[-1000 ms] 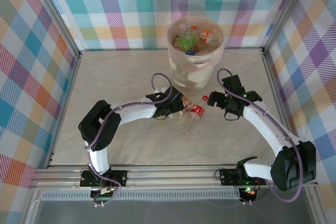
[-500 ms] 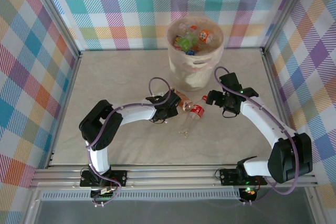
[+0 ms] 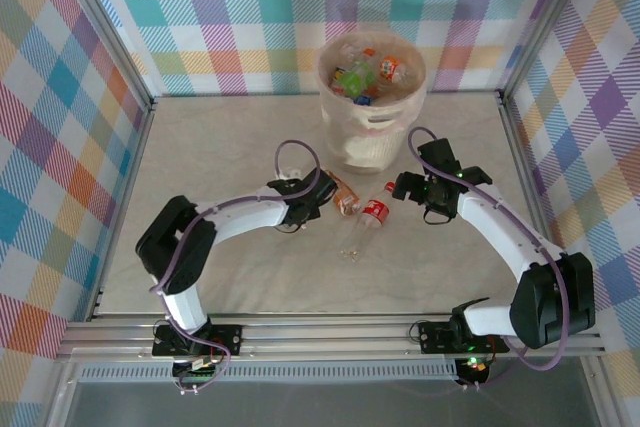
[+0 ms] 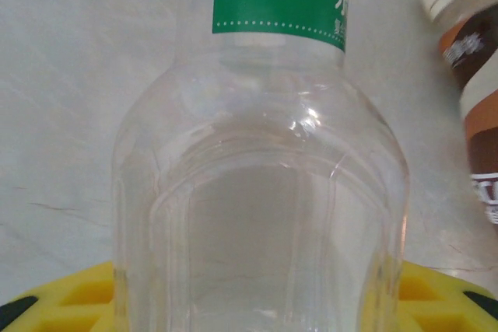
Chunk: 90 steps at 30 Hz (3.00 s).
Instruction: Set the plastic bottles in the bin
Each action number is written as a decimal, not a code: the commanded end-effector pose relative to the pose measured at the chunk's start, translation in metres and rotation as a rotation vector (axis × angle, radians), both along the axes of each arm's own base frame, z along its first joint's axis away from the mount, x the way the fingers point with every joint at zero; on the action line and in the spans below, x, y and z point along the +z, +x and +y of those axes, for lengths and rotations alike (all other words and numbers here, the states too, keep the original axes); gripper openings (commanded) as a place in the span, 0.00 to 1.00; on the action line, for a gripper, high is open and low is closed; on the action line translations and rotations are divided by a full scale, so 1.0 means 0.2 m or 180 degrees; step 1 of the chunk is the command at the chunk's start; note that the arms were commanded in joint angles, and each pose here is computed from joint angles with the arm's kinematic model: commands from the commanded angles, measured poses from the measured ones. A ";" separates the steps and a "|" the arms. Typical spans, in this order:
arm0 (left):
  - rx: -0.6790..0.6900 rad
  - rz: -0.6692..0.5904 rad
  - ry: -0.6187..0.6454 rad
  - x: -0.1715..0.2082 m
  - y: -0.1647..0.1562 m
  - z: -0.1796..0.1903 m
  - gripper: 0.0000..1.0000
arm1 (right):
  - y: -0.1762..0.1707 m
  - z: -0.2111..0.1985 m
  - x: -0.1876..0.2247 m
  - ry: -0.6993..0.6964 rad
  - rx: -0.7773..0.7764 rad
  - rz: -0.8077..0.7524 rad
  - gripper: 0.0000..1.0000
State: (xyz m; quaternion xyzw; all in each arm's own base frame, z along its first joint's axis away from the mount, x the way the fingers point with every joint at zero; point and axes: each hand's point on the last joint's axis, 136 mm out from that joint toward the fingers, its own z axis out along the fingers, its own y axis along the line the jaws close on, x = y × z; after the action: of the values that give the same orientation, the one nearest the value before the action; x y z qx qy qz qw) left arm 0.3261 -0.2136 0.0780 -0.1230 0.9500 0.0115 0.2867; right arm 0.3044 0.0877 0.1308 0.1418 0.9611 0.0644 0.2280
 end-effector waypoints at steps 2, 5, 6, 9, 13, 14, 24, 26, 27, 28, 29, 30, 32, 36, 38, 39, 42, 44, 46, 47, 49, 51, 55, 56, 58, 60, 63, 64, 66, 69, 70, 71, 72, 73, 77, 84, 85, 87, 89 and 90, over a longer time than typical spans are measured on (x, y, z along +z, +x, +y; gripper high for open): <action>-0.0179 -0.0448 0.0244 0.40 0.05 0.10 0.35 | 0.00 -0.03 0.07 -0.0027 -0.0100 -0.0135 1.00; -0.0394 -0.0659 0.0236 0.60 0.07 0.09 0.35 | 0.00 -0.04 0.08 -0.0043 -0.0129 -0.0189 1.00; -0.0451 -0.0735 0.0220 0.66 0.08 0.08 0.35 | 0.00 -0.04 0.09 -0.0038 -0.0120 -0.0216 1.00; -0.0646 -0.0933 0.0165 0.83 0.11 0.05 0.35 | 0.01 -0.03 0.13 -0.0006 -0.0089 -0.0320 1.00; -0.1008 -0.1183 0.0113 1.03 0.16 -0.04 0.34 | 0.00 -0.03 0.21 0.0047 -0.0053 -0.0523 1.00; -0.1105 -0.1249 0.0130 1.08 0.17 -0.06 0.34 | 0.00 -0.03 0.23 0.0053 -0.0032 -0.0579 1.00; -0.1938 -0.1778 0.0224 1.55 0.40 -0.35 0.34 | -0.02 -0.07 0.29 -0.0049 -0.0015 -0.0634 1.00; -0.2116 -0.1793 0.0197 1.59 0.45 -0.43 0.34 | -0.01 -0.05 0.29 -0.0012 0.0034 -0.0639 1.00; -0.2218 -0.1808 0.0188 1.61 0.48 -0.47 0.34 | -0.01 -0.04 0.29 0.0012 0.0054 -0.0641 1.00; -0.2310 -0.1832 0.0168 1.63 0.50 -0.50 0.34 | -0.01 -0.03 0.29 0.0034 0.0065 -0.0646 1.00; -0.2422 -0.1861 0.0149 1.64 0.53 -0.54 0.34 | -0.01 -0.02 0.29 0.0064 0.0093 -0.0652 1.00; -0.2529 -0.1896 0.0127 1.65 0.55 -0.58 0.34 | 0.00 -0.01 0.30 0.0098 0.0139 -0.0664 1.00; -0.2731 -0.1980 0.0109 1.67 0.59 -0.66 0.34 | 0.00 0.01 0.30 0.0134 0.0180 -0.0666 1.00; -0.2938 -0.2169 0.0115 1.68 0.67 -0.76 0.34 | 0.00 0.01 0.30 0.0133 0.0143 -0.0656 1.00; -0.3040 -0.2286 0.0101 1.69 0.70 -0.81 0.35 | 0.00 0.01 0.31 0.0157 0.0132 -0.0681 1.00; -0.3091 -0.2335 0.0078 1.68 0.71 -0.84 0.35 | 0.00 0.01 0.32 0.0181 0.0133 -0.0691 1.00; -0.3202 -0.2448 0.0030 1.67 0.74 -0.90 0.35 | 0.00 0.03 0.34 0.0274 0.0161 -0.0735 1.00; -0.3275 -0.2479 0.0024 1.64 0.76 -0.94 0.35 | 0.00 0.04 0.34 0.0312 0.0164 -0.0743 1.00; -0.3308 -0.2485 0.0057 1.60 0.78 -0.96 0.35 | -0.01 0.05 0.34 0.0340 0.0174 -0.0739 1.00; -0.3306 -0.2480 0.0067 1.58 0.79 -0.97 0.35 | -0.01 0.05 0.34 0.0349 0.0183 -0.0736 1.00; -0.3315 -0.2471 0.0053 1.55 0.82 -0.98 0.35 | -0.02 0.05 0.34 0.0350 0.0179 -0.0721 1.00; -0.3370 -0.2399 0.0020 1.50 0.82 -1.00 0.40 | -0.02 0.04 0.33 0.0324 0.0161 -0.0702 1.00; -0.3456 -0.2333 -0.0057 1.45 0.82 -1.03 0.50 | -0.03 0.03 0.36 0.0306 0.0132 -0.0753 1.00; -0.3467 -0.2323 -0.0061 1.43 0.82 -1.03 0.56 | -0.03 0.02 0.36 0.0307 0.0128 -0.0766 1.00; -0.3462 -0.2324 -0.0071 1.43 0.82 -1.04 0.61 | -0.03 0.02 0.37 0.0307 0.0127 -0.0786 1.00; -0.3453 -0.2327 -0.0075 1.43 0.83 -1.04 0.67 | -0.04 0.02 0.38 0.0303 0.0121 -0.0789 1.00; -0.3446 -0.2349 -0.0086 1.45 0.82 -1.03 0.77 | -0.04 0.01 0.37 0.0282 0.0111 -0.0787 1.00; -0.3445 -0.2359 -0.0093 1.46 0.82 -1.03 0.79 | -0.04 0.01 0.37 0.0271 0.0107 -0.0782 1.00; -0.3429 -0.2378 -0.0104 1.47 0.82 -1.03 0.81 | -0.04 0.01 0.37 0.0260 0.0106 -0.0771 1.00; -0.3399 -0.2407 -0.0121 1.49 0.82 -1.02 0.82 | -0.04 0.01 0.36 0.0256 0.0108 -0.0764 1.00; -0.3397 -0.2411 -0.0136 1.50 0.82 -1.03 0.82 | -0.04 0.01 0.36 0.0257 0.0107 -0.0763 1.00; -0.3384 -0.2415 -0.0154 1.51 0.81 -1.02 0.82 | -0.03 0.01 0.36 0.0254 0.0107 -0.0758 1.00; -0.3368 -0.2422 -0.0167 1.52 0.81 -1.02 0.81 | -0.03 0.01 0.36 0.0255 0.0107 -0.0757 1.00; -0.3343 -0.2428 -0.0181 1.53 0.81 -1.02 0.81 | -0.03 0.01 0.36 0.0255 0.0109 -0.0754 1.00; -0.3203 -0.2484 -0.0220 1.59 0.81 -0.99 0.81 | -0.04 0.00 0.36 0.0245 0.0096 -0.0745 1.00; -0.2690 -0.2633 -0.0326 1.84 0.75 -0.82 0.86 | -0.04 0.01 0.36 0.0258 0.0108 -0.0743 1.00; -0.2628 -0.2638 -0.0354 1.87 0.74 -0.80 0.86 | -0.04 0.01 0.36 0.0262 0.0104 -0.0742 1.00; -0.2457 -0.2632 -0.0431 1.94 0.70 -0.73 0.89 | -0.04 0.01 0.36 0.0273 0.0111 -0.0741 1.00; -0.2296 -0.2578 -0.0484 1.97 0.67 -0.67 0.92 | -0.04 0.02 0.36 0.0290 0.0121 -0.0745 1.00; -0.2193 -0.2531 -0.0511 1.98 0.66 -0.64 0.93 | -0.04 0.02 0.36 0.0297 0.0127 -0.0752 1.00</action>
State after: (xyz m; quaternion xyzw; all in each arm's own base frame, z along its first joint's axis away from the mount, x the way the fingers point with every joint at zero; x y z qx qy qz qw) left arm 0.4796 -0.3818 0.4105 0.2545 0.7599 -0.1899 0.5672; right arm 0.2960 0.0894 0.1942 0.1237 0.9304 0.1214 0.3231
